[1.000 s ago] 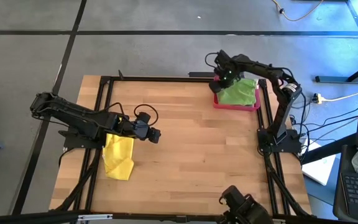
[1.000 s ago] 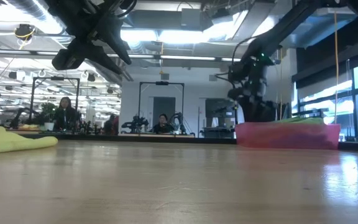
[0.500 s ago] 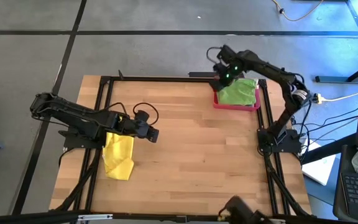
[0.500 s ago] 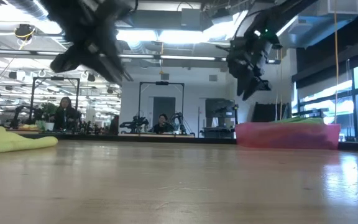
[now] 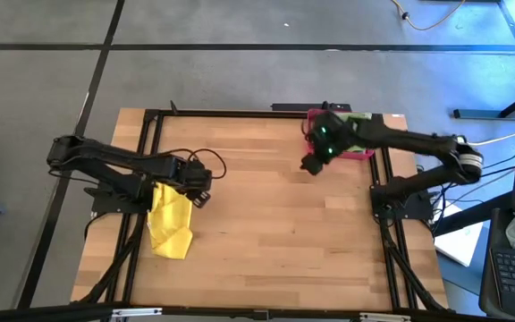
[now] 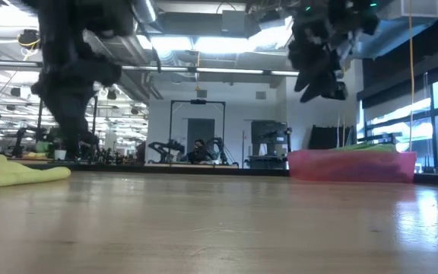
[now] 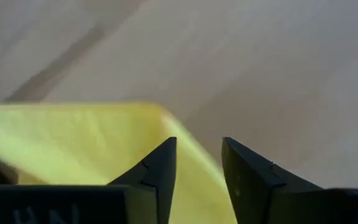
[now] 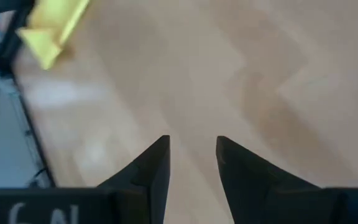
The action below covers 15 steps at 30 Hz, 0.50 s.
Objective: Fold microfiber towels
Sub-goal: Fold the yellow towel
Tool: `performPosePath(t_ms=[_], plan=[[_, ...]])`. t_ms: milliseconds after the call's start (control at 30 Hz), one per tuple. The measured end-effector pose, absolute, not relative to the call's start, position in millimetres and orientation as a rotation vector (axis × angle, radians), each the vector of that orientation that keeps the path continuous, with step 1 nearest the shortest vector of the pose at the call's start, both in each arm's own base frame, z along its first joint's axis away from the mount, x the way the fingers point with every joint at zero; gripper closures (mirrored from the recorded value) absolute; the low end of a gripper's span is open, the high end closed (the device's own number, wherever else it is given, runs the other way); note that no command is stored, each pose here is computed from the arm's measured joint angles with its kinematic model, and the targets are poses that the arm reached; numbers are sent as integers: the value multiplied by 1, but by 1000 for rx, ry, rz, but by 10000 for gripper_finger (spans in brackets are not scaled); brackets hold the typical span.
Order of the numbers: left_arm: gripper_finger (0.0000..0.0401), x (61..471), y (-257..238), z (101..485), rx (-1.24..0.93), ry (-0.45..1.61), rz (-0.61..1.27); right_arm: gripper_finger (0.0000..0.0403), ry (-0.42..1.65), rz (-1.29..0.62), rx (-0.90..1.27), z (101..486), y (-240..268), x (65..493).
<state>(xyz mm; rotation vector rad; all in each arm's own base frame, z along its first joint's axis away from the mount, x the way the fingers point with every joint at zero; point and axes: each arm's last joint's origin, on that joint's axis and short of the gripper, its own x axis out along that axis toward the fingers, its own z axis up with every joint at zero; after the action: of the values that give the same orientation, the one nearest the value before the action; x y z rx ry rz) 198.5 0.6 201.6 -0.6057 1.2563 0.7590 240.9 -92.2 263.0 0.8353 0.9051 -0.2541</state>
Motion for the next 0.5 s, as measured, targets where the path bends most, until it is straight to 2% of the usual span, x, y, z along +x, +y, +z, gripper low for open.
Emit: performPosePath(t_ms=[233, 367, 500], plan=[[228, 194, 21, 162, -714, 1497, 813, 270, 911, -138, 943, 241, -50, 222], [203, 197, 29, 155, -729, 1514, 842, 270, 946, -131, 981, 233, -35, 213], [189, 208, 33, 154, -755, 1425, 780, 270, 954, -107, 972, 232, -27, 213]])
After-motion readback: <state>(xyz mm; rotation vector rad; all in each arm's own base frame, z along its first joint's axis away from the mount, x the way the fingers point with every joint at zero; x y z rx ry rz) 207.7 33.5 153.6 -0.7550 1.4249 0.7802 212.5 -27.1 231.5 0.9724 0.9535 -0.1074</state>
